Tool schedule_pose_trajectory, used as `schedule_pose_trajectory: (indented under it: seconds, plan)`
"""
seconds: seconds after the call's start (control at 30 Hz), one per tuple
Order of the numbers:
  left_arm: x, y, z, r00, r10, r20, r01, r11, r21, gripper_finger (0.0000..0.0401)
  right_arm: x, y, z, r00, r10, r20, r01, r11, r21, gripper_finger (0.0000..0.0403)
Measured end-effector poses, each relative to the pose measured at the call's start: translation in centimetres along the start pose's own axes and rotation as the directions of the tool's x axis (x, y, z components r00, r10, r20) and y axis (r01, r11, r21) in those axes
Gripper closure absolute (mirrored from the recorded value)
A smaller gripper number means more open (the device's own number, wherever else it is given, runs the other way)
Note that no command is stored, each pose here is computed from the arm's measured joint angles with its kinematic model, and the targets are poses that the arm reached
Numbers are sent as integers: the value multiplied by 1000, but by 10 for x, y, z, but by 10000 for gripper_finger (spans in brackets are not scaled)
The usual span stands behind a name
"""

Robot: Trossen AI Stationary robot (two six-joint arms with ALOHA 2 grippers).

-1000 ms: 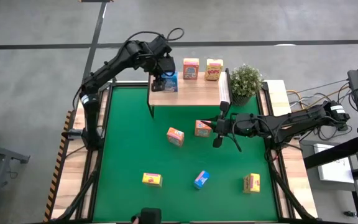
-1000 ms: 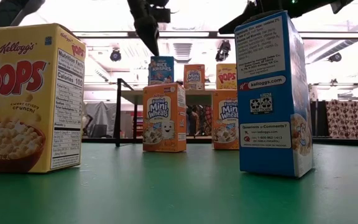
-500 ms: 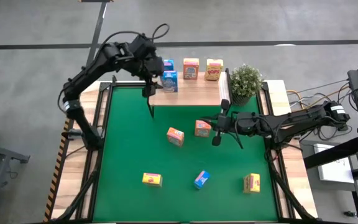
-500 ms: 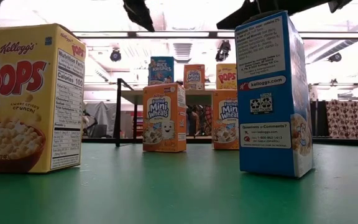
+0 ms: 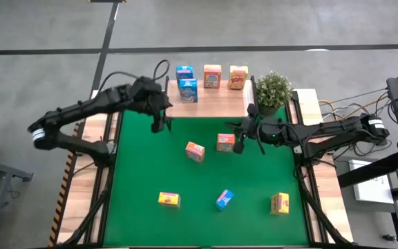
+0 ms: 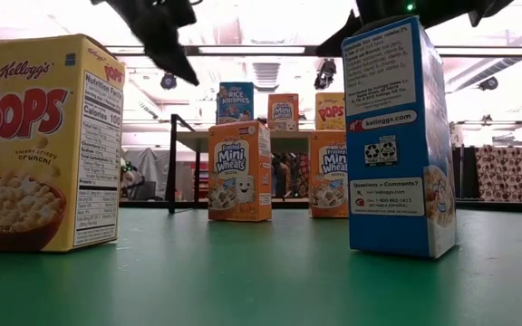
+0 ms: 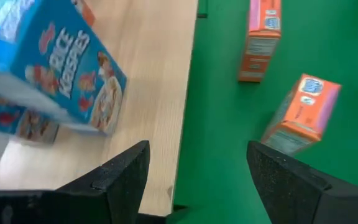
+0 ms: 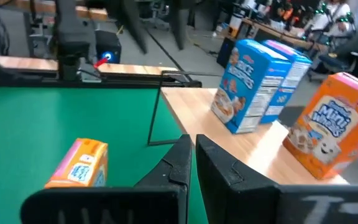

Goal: Stack cereal on shelf
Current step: Put the top blue cereal box on the shelf

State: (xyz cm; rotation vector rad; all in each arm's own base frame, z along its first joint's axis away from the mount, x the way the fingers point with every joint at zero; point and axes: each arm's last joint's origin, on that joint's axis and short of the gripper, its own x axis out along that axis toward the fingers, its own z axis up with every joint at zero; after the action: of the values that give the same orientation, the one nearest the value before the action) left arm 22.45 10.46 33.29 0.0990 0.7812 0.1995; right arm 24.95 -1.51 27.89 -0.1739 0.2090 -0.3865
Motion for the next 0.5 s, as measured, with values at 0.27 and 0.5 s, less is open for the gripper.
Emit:
schedule_pose_trajectory:
  seconds: [0.27, 0.5]
  plan:
    - [10, -11, -46, 978, 172, 115, -163, 983, -78, 149, 28, -21, 15, 996, -90, -23, 92, 992, 88, 390]
    - [6, -20, -73, 949, 216, 231, -201, 976, -88, 149, 68, -41, 41, 988, -121, -94, 128, 989, 76, 390]
